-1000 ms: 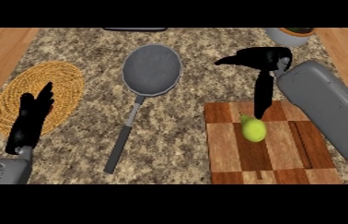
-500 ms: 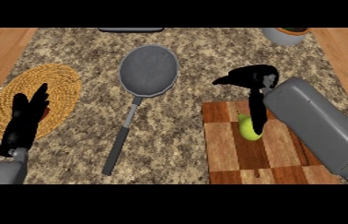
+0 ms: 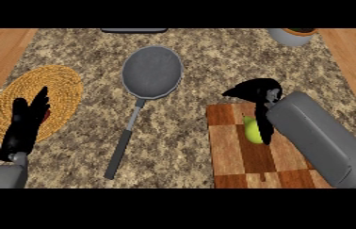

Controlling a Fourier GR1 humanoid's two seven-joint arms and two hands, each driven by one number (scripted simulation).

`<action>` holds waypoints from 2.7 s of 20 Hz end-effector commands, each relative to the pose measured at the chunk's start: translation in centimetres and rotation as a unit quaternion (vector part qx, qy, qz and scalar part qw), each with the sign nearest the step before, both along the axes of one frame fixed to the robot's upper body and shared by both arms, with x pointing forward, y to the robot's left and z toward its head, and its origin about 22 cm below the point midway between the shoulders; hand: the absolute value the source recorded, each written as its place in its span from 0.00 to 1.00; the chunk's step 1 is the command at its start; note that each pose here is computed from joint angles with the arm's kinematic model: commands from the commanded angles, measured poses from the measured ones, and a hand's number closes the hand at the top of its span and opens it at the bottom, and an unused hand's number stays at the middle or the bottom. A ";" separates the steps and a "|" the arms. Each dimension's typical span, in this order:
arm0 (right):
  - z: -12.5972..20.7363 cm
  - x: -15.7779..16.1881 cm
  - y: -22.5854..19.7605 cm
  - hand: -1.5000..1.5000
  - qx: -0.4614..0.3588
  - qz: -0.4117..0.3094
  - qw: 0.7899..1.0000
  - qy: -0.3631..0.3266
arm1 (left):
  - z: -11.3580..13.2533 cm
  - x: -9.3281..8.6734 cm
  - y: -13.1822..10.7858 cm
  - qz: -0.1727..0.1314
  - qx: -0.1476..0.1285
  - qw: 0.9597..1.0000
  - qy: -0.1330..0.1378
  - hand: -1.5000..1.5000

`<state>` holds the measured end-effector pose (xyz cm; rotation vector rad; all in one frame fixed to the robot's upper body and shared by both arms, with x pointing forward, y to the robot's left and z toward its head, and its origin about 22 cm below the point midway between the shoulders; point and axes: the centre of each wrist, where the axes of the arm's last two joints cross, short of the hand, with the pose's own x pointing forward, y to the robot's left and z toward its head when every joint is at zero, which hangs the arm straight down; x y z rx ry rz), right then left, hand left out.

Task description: Pick the pear from the cutting board and place it in the pan

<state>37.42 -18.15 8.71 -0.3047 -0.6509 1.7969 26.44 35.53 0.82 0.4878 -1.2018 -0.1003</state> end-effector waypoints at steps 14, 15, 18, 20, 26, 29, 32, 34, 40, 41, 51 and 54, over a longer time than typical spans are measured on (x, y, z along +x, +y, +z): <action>-3.4 -0.3 0.1 0.00 -0.008 0.005 1.000 0.014 | -0.3 0.0 -0.2 -0.003 0.000 1.000 -0.004 0.50; -4.0 -1.3 0.1 0.00 -0.012 0.005 1.000 0.013 | 0.2 1.1 0.3 0.010 0.001 1.000 0.000 0.50; -4.1 0.7 -0.9 0.00 -0.016 -0.007 1.000 0.021 | 0.0 1.1 -0.1 -0.006 0.003 1.000 0.000 0.50; -5.5 -0.3 0.4 0.00 -0.026 0.008 0.999 0.018 | 0.7 1.5 0.1 0.008 0.004 1.000 -0.002 0.50; -7.1 -1.2 -1.8 0.00 -0.054 0.007 0.998 0.013 | 0.4 0.9 -2.7 0.006 -0.004 1.000 -0.008 0.50; -7.6 -1.9 -0.4 1.00 -0.032 0.045 0.998 0.014 | 1.1 -0.3 -1.0 -0.003 0.002 1.000 -0.005 0.50; -6.1 -0.7 -0.4 1.00 -0.026 0.066 0.997 -0.040 | 1.4 0.1 -0.9 -0.004 -0.004 1.000 -0.001 0.50; -8.0 -1.4 -1.2 1.00 -0.037 0.072 0.996 -0.044 | 1.0 1.8 -1.9 0.001 0.003 1.000 -0.007 0.50; -5.9 -0.7 -3.2 1.00 0.007 -0.020 0.987 -0.161 | -0.6 -0.1 -1.6 0.002 -0.005 1.000 0.001 0.50; -6.5 -0.8 -4.6 1.00 0.010 -0.047 0.980 -0.195 | -0.6 -0.7 0.1 0.001 -0.005 1.000 0.002 0.50; -3.2 -1.7 -7.3 1.00 0.137 -0.119 0.918 -0.353 | -0.9 -0.2 0.0 0.014 0.001 1.000 0.006 0.50; -1.9 -1.5 -4.6 1.00 0.194 -0.101 0.859 -0.463 | 0.7 0.0 1.2 0.008 0.003 1.000 -0.005 0.50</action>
